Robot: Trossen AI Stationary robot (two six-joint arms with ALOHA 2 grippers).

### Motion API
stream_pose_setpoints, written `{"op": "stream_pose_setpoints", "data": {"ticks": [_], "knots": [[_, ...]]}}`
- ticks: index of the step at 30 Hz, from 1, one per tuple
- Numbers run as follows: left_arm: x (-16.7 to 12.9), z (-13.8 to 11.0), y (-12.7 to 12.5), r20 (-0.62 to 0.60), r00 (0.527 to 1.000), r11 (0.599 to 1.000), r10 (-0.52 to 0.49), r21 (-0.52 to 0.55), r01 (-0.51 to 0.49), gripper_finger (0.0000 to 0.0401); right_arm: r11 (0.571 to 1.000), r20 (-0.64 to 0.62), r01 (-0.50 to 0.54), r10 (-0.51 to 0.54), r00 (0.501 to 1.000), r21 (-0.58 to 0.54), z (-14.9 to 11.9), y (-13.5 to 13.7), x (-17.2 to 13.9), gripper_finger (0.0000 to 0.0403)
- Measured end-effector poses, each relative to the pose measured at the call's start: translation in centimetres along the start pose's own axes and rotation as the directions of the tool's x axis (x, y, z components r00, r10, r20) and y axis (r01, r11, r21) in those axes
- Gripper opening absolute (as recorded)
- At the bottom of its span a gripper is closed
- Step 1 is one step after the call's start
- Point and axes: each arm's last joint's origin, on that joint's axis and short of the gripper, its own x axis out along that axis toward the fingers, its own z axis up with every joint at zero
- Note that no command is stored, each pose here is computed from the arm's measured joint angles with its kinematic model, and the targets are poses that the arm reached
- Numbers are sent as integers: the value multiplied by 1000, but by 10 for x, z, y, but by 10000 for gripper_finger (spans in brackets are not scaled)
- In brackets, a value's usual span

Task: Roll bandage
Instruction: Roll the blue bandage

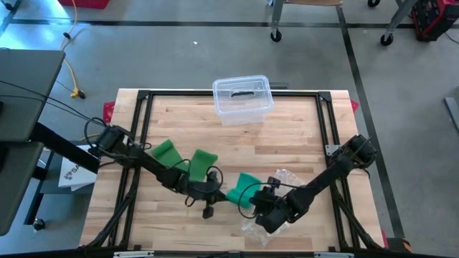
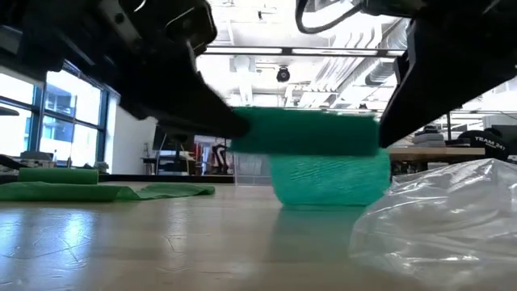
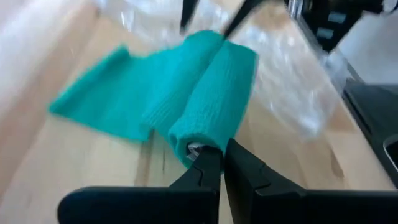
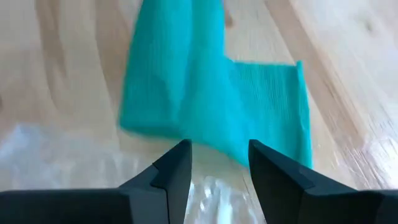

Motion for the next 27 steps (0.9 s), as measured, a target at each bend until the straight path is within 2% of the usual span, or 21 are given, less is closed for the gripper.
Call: {"op": "stream_pose_setpoints", "data": {"ticks": [5,7,10,13,15,19,22,25,27], "knots": [[-1,-9,3,-111,994,998,-10,-57,4,1,998,-137,-55,53,989,-12,7,-4,-2,149],[-1,-12,5,-141,990,998,8,-55,-16,1,997,-150,-69,64,987,-29,7,-6,1,149],[-1,-13,5,-150,989,998,8,-54,-17,1,1000,-158,-3,0,987,-20,1,-19,14,149],[-1,-13,5,-152,988,998,10,-54,-18,1,990,-127,107,-95,987,93,-4,-38,32,149],[-1,-13,5,-152,988,998,10,-53,-18,1,975,-85,134,-121,989,178,-6,-47,43,149],[-1,-14,5,-156,988,998,11,-52,-20,1,954,2,52,-55,998,295,-8,-59,65,149],[-1,-15,6,-159,987,998,14,-51,-22,1,935,32,40,-55,998,353,-16,-71,76,146],[-1,-15,6,-160,987,998,14,-50,-22,1,917,34,49,-68,997,396,-24,-78,80,118],[-1,-15,6,-160,987,998,14,-50,-22,1,911,36,61,-83,996,408,-28,-81,81,79]]}}
